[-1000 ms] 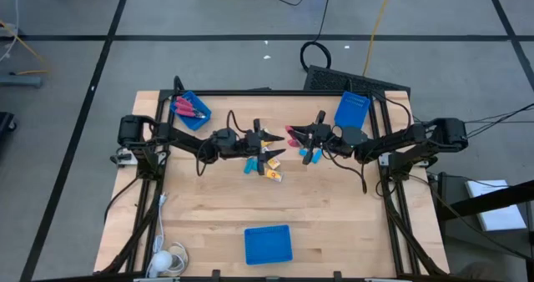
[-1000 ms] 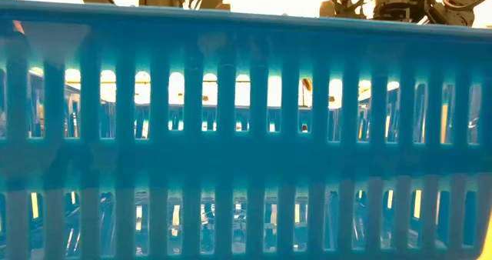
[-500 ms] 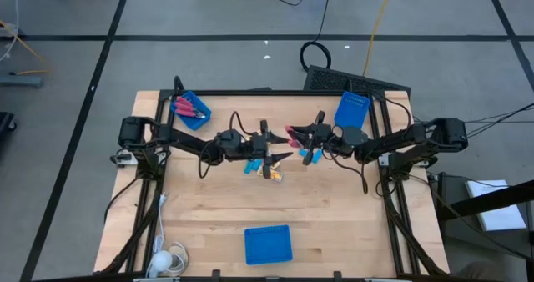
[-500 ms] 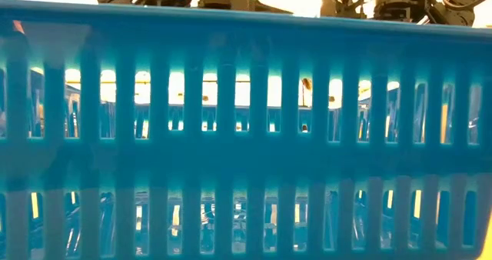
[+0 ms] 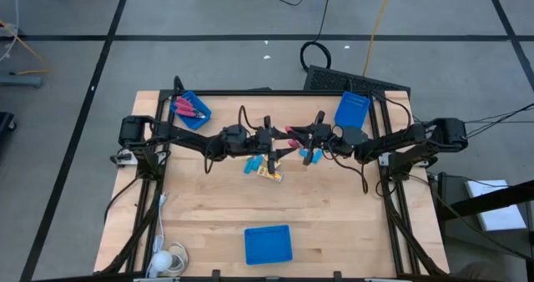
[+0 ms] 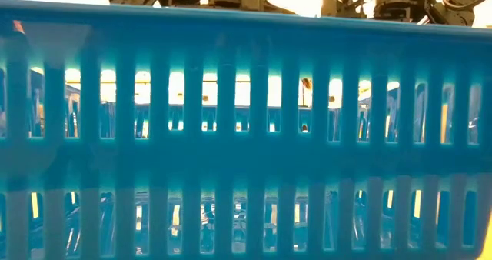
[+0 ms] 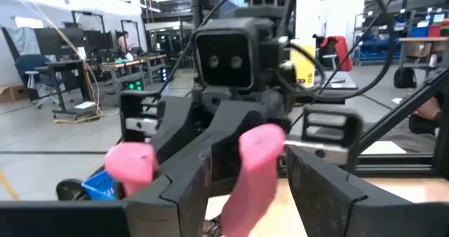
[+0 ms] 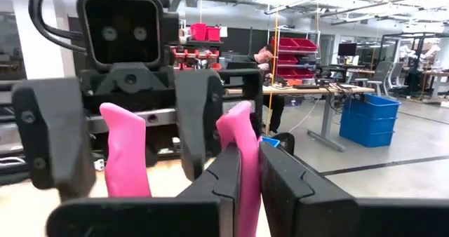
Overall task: Pick & Place School Supplies
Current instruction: Put the pink ticket punch into the left blue bin
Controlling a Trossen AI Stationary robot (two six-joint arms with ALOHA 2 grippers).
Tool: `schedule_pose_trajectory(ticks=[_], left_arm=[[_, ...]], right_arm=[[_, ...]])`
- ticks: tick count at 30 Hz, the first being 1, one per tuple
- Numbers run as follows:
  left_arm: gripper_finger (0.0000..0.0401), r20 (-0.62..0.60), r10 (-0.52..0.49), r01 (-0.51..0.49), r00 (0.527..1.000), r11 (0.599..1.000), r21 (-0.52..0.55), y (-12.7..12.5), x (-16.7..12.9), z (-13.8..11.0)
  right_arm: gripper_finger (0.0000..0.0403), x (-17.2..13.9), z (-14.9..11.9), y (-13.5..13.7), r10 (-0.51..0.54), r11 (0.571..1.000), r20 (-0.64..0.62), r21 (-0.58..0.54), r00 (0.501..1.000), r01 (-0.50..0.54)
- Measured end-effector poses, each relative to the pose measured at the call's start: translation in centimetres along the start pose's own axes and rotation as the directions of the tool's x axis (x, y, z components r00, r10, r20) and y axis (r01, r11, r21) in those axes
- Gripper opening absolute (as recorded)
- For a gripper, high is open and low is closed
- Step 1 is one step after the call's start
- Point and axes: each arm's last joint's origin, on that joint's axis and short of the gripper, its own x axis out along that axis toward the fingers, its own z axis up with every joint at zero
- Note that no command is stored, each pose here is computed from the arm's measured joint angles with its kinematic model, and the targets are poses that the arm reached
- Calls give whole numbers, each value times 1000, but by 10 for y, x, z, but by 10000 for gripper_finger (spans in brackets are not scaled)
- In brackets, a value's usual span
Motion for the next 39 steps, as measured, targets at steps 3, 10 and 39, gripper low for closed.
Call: schedule_pose_trajectory(ticks=[3,10,39], left_arm=[[186,-16,-2,2,1000,1000,9,0,0,-1],[186,-11,-2,3,1000,999,45,0,0,-1],[46,-9,-10,10,1000,999,37,0,0,0]], right_arm=[[26,0,0,0,0,1000,1,0,1000,0],[25,0,0,0,0,1000,1,0,1000,0],[27,0,0,0,-5,1000,0,-3,1000,5]])
